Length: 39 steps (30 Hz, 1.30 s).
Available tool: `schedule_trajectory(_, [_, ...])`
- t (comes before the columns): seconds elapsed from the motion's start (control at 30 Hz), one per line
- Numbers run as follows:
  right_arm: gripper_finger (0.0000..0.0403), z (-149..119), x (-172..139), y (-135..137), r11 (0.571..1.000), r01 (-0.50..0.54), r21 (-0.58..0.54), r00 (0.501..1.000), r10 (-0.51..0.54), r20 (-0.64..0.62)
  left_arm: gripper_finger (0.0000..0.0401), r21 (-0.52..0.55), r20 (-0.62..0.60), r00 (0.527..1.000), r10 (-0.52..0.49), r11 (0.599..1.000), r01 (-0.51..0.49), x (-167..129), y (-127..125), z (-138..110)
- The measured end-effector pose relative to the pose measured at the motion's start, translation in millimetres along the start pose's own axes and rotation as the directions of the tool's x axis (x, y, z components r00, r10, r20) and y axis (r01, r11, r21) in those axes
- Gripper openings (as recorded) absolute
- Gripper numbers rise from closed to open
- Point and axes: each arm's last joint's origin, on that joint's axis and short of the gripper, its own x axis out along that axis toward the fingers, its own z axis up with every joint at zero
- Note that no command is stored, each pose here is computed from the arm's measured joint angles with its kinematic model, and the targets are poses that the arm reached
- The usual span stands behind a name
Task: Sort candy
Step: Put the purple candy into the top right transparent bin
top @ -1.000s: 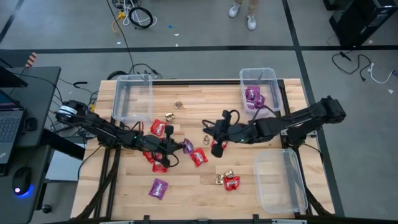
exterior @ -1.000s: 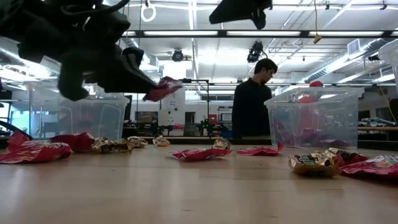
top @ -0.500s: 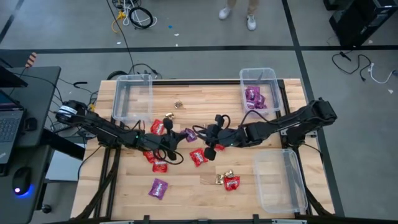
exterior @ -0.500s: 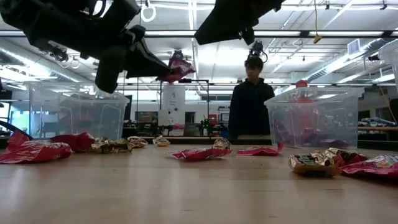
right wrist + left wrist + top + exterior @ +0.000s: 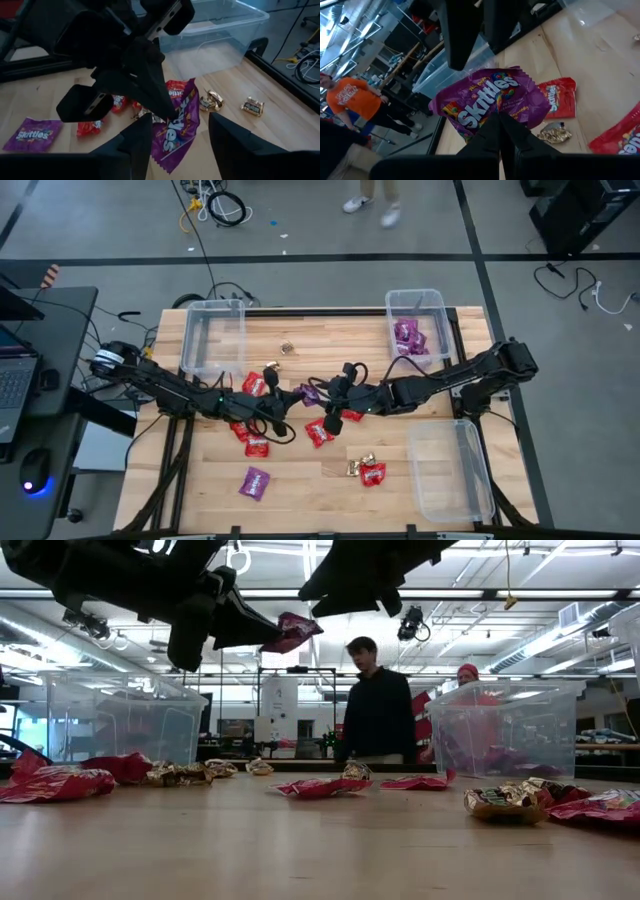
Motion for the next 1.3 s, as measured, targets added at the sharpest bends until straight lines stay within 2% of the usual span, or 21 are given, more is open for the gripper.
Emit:
schedule_trajectory(0.27, [0.0190,0.3,0.6,-1.6,1.000,0.004,0.024,1.000,-0.004,-0.001,0.0000,-0.002,0.059,0.998,0.030,1.000,-0.030,-0.6,3.5,6.3])
schedule_trajectory(0.53, [0.0173,1.1,2.0,-4.4,0.999,0.012,0.035,1.000,-0.012,-0.001,0.0000,-0.021,0.089,0.995,0.042,0.999,-0.040,-0.9,5.3,9.2])
schedule_trajectory(0.73, [0.0132,1.4,2.3,-5.3,0.999,0.013,0.036,1.000,-0.013,0.000,0.0001,-0.022,0.088,0.995,0.042,0.999,-0.040,-0.8,5.3,9.0])
schedule_trajectory(1.07, [0.0014,1.0,2.3,-4.0,0.999,-0.033,0.007,0.999,0.033,-0.013,0.0001,-0.019,0.082,0.996,0.037,0.999,-0.035,-0.8,4.7,8.2])
schedule_trajectory(1.3, [0.0015,1.0,2.3,-4.0,0.999,-0.033,0.002,0.999,0.033,-0.013,0.0007,-0.040,0.082,0.996,0.034,0.999,-0.031,-1.1,4.3,8.1])
